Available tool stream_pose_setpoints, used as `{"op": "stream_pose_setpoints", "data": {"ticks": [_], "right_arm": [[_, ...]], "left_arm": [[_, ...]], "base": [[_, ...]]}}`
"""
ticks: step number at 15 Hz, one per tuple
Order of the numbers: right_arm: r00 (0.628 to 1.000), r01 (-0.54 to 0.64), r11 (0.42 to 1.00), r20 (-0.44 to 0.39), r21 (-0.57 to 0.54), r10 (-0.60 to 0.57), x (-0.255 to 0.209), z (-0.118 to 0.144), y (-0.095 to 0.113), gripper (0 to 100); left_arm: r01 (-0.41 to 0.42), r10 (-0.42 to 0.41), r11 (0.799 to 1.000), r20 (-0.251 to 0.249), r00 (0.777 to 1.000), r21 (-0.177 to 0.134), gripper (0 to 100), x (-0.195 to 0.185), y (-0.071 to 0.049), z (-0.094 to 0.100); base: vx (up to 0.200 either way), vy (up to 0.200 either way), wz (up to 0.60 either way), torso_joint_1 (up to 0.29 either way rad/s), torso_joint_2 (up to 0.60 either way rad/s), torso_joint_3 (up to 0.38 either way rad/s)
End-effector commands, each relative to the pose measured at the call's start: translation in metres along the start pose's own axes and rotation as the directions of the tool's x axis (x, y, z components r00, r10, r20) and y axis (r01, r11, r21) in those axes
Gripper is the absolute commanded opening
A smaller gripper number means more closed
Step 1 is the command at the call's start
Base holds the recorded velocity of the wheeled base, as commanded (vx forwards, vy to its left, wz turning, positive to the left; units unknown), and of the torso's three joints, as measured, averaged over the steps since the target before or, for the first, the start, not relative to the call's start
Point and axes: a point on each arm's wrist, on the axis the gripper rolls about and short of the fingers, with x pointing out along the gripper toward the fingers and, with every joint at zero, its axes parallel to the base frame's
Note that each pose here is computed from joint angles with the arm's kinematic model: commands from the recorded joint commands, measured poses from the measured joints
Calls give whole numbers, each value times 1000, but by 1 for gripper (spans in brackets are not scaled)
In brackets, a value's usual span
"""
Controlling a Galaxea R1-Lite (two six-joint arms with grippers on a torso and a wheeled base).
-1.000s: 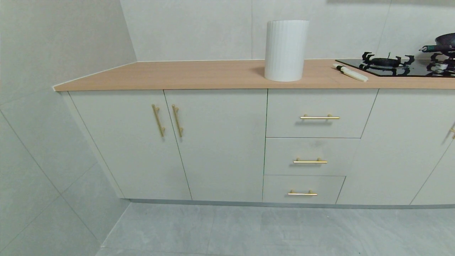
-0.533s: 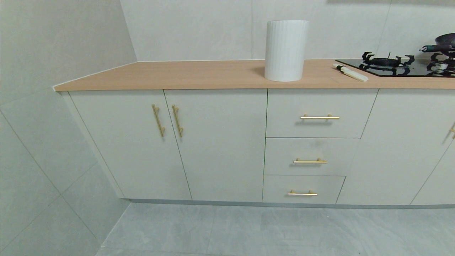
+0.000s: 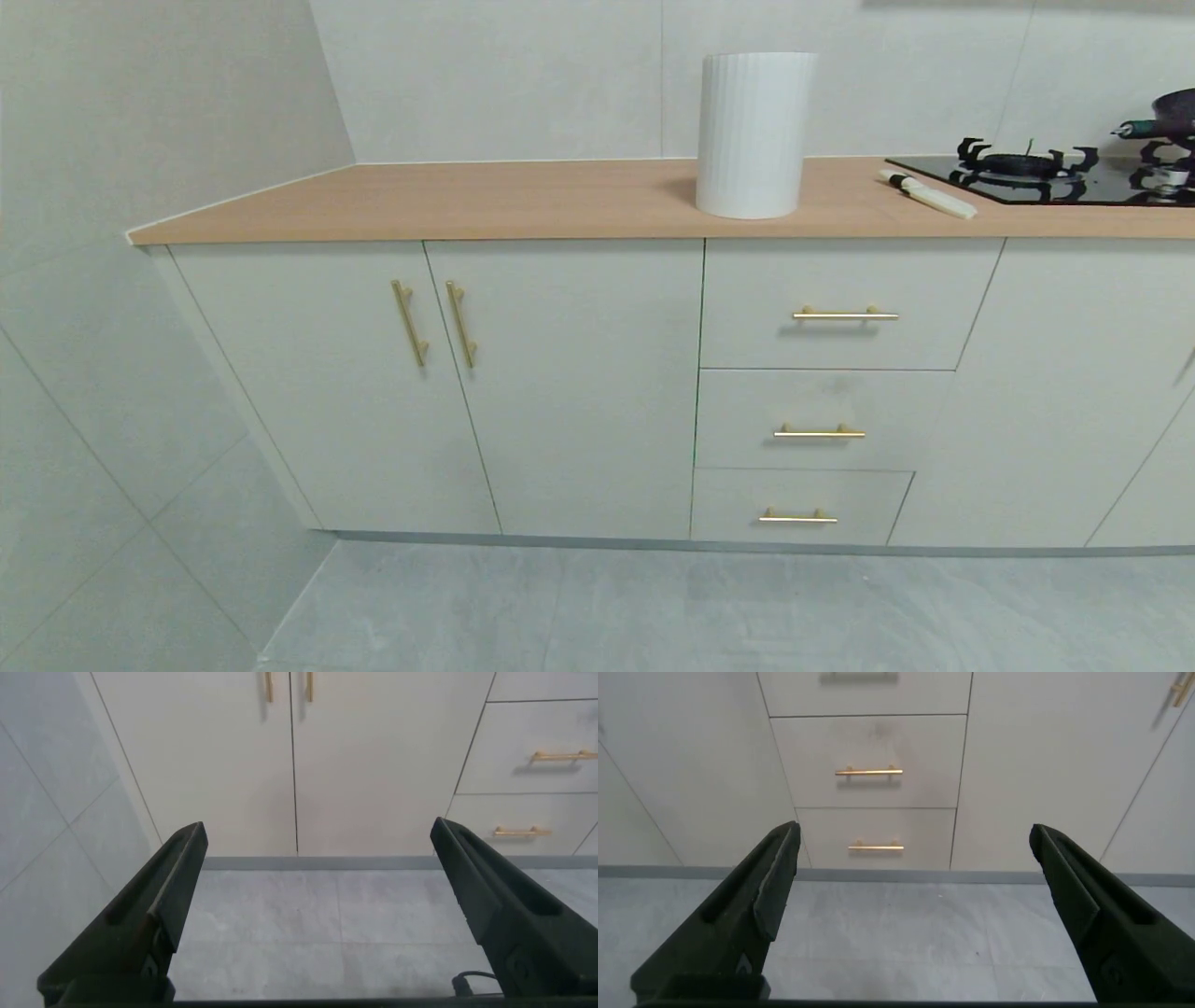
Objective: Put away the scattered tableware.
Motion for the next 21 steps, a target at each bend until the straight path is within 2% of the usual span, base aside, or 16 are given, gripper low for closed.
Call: {"op": "stream_pose_setpoints", "data": {"ticks": [1, 21], "right_arm": [[1000, 0, 1000, -3, 1, 0, 0, 0, 0, 100], [1000, -2, 1000, -3, 1, 2, 0, 0, 0, 100]], "left_arm": [[-1, 1, 1000, 0, 1000, 0, 100, 0, 0, 0], [-1, 1, 1000, 0, 1000, 0, 100, 0, 0, 0]], "base": [[200, 0, 0, 7, 2, 7], [200, 0, 0, 3, 2, 3]]}}
